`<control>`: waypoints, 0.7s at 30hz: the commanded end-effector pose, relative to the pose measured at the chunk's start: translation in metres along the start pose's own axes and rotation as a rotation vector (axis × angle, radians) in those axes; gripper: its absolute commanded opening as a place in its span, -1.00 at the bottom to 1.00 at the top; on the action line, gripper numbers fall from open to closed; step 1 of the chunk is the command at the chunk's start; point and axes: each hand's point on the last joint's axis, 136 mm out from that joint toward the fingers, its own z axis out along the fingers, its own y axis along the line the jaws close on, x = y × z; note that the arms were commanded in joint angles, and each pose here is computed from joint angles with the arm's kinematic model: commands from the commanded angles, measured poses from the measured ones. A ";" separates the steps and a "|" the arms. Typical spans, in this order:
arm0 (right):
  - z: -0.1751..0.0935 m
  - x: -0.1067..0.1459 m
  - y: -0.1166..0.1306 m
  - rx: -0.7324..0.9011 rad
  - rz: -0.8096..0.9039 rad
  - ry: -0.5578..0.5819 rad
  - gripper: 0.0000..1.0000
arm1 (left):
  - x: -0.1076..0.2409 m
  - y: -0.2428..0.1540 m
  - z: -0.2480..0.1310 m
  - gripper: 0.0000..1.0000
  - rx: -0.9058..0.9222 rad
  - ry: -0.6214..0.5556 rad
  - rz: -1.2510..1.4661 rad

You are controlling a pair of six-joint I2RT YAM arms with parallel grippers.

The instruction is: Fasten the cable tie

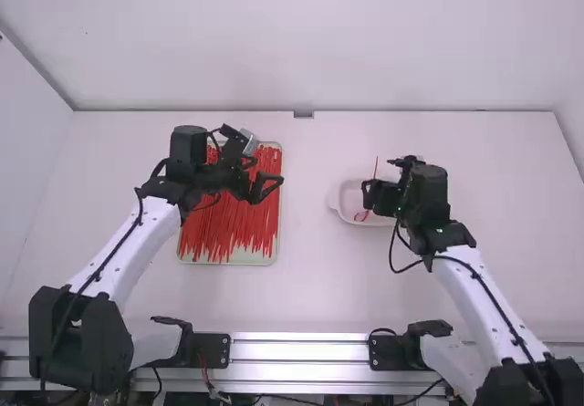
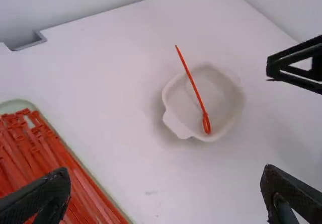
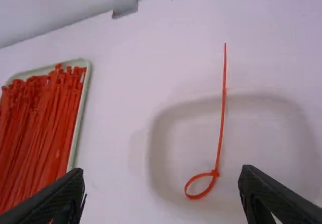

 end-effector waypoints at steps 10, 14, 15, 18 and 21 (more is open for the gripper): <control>-0.027 -0.017 -0.054 0.194 -0.073 -0.196 0.45 | 0.000 0.039 -0.039 0.76 -0.213 -0.116 -0.079; -0.038 -0.014 -0.073 0.243 -0.107 -0.243 0.32 | 0.002 0.051 -0.055 0.64 -0.301 -0.170 -0.093; -0.038 -0.012 -0.074 0.245 -0.117 -0.242 0.30 | 0.002 0.051 -0.056 0.62 -0.311 -0.176 -0.088; -0.040 0.004 -0.077 0.252 -0.177 -0.235 0.18 | 0.012 0.053 -0.063 0.51 -0.365 -0.181 -0.087; -0.041 0.024 -0.081 0.261 -0.251 -0.225 0.02 | 0.030 0.055 -0.071 0.38 -0.434 -0.179 -0.094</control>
